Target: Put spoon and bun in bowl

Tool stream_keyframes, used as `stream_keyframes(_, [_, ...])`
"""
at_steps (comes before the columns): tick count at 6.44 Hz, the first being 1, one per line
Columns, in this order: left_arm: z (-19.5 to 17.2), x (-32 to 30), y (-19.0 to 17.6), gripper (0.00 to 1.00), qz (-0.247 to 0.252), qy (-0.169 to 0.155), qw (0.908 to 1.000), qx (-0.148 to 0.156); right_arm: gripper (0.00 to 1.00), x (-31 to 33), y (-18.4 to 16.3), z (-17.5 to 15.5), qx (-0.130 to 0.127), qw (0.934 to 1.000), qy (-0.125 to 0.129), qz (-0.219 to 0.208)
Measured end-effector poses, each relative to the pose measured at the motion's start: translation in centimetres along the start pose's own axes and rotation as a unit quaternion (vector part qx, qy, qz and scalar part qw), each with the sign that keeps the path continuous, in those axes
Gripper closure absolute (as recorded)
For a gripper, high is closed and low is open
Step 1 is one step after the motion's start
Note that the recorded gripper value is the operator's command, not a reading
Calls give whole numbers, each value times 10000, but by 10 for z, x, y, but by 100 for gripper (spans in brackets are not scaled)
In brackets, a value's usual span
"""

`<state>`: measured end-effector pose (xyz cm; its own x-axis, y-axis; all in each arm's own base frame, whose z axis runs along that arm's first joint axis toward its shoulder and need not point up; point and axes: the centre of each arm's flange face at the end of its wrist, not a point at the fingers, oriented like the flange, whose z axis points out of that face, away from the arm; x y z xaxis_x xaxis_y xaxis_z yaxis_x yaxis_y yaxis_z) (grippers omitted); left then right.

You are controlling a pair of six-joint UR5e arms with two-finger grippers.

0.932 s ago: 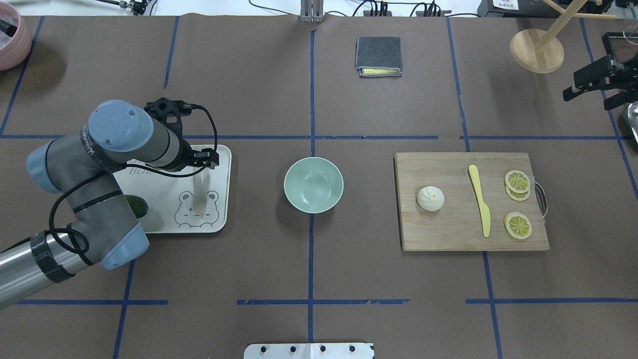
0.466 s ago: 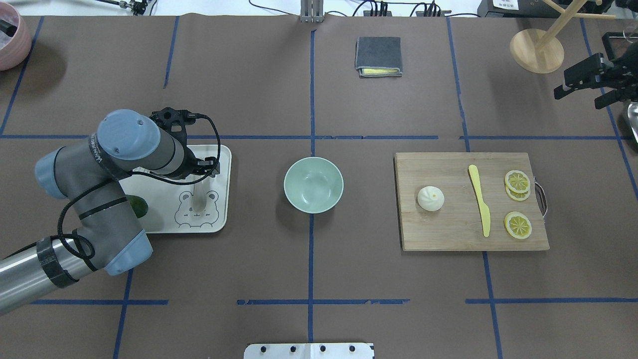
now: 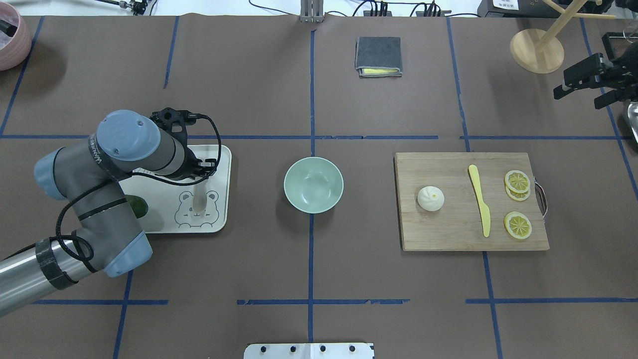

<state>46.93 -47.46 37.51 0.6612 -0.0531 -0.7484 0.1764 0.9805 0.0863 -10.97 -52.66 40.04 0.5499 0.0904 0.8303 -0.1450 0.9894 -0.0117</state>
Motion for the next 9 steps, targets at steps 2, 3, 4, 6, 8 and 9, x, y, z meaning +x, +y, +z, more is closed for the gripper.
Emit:
stream_keyframes(2, [-5,1,0,100,-210,9,9998,13,0,-2,1,1,-8,10000,-1,-20])
stream_keyframes(3, [-19,5,0,100,-267,-27,9996,13,0,-4,2,3,-19,10000,4,-41])
stream_keyframes(4, [-42,9,-1,100,-320,-135,9994,11,0,-13,4,10,-39,10000,41,-52])
stream_keyframes(6, [-82,27,-11,100,-380,-52,9992,109,0,-71,17,53,-87,9997,227,26])
stream_keyframes(8, [-114,72,-20,100,-703,356,9966,225,0,-136,48,105,-42,9992,388,-28])
stream_keyframes(9, [-131,98,-25,100,-973,622,9929,274,0,-158,70,132,-1,9989,465,-91])
